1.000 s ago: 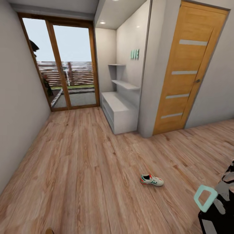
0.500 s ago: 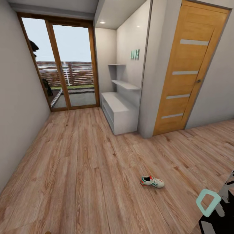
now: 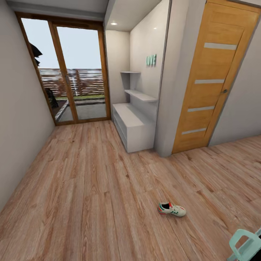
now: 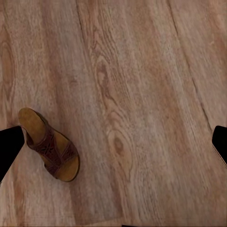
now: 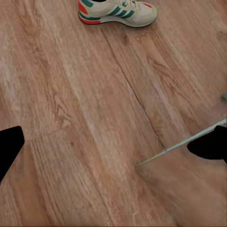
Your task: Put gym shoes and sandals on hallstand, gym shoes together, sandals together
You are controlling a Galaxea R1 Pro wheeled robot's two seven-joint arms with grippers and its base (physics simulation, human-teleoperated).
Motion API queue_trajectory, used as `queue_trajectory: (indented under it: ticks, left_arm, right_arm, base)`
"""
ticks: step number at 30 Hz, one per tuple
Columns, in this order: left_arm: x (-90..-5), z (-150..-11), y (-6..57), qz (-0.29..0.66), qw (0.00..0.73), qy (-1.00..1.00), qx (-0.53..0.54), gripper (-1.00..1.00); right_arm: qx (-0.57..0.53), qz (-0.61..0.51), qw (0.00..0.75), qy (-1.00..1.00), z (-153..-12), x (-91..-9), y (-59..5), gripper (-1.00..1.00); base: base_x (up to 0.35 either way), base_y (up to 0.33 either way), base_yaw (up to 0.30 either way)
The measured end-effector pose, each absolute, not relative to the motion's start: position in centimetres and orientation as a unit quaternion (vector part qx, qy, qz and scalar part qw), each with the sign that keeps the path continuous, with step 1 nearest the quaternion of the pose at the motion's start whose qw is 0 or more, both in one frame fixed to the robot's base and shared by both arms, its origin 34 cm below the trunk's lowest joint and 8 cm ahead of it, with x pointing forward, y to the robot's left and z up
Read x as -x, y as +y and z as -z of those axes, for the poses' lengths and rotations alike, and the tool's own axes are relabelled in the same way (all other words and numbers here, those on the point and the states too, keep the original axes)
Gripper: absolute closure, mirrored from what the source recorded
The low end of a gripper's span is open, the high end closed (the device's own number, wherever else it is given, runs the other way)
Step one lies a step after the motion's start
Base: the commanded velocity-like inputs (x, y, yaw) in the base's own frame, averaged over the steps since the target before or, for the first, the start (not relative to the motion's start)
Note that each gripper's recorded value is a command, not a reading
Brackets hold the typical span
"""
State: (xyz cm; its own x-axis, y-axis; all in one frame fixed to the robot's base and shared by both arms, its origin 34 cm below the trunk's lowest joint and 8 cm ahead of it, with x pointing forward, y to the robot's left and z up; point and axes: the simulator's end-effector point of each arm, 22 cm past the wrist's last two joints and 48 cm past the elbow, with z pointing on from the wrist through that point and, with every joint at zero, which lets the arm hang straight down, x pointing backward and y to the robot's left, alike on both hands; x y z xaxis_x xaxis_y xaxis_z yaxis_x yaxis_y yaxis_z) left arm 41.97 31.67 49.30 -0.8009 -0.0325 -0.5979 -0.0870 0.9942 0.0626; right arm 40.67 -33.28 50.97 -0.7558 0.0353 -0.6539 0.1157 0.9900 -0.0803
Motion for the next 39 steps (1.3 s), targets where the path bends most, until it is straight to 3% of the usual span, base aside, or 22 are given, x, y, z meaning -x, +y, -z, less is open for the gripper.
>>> queue_trajectory:
  ticks: [22, 39]
  left_arm:
    - [-42.0, -49.3, 31.66, -0.043, 0.314, 0.948, 0.032, -1.0]
    - [-41.99, -49.3, 31.67, -0.043, 0.314, 0.948, 0.032, -1.0]
  right_arm:
    - [-0.04, 0.057, 0.347, 0.935, -50.97, -40.67, -33.23, -1.0]
    - [-0.04, 0.057, 0.347, 0.935, -50.97, -40.68, -33.22, -1.0]
  base:
    - [0.331, 0.0, 0.0]
    - [0.139, 0.0, 0.0]
